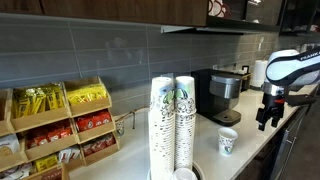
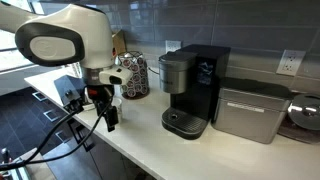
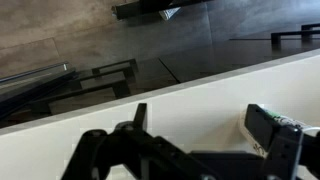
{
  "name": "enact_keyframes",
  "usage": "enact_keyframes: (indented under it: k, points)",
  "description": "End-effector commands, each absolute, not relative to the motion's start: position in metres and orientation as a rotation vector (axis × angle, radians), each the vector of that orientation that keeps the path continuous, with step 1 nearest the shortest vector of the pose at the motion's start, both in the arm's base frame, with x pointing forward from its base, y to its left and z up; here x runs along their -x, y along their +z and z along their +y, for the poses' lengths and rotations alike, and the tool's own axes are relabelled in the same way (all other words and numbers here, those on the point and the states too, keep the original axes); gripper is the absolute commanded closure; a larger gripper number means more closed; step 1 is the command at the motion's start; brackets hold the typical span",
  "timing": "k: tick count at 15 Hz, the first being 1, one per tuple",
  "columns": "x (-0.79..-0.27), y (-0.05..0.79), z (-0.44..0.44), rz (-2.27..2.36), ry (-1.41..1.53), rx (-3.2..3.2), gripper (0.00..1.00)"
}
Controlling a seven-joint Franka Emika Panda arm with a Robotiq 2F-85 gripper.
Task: Stack the coffee cup on top of the right stacked cups
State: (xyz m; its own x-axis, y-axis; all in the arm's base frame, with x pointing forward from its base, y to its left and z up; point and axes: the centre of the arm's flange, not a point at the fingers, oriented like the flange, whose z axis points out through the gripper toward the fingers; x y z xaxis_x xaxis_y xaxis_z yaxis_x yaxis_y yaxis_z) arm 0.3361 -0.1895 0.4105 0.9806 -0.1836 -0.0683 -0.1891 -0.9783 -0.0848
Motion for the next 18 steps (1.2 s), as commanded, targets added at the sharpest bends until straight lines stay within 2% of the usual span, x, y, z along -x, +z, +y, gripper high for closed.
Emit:
enact_keyframes:
  k: [1,9,18]
  points:
    - [-0.336,0.410,-0.189,0.286,0.092,3.036,0.00]
    - [-0.336,0.410,-0.189,0.286,0.092,3.036,0.00]
    - [-0.360,0.372,-0.168,0.694,-0.079,2.916,0.00]
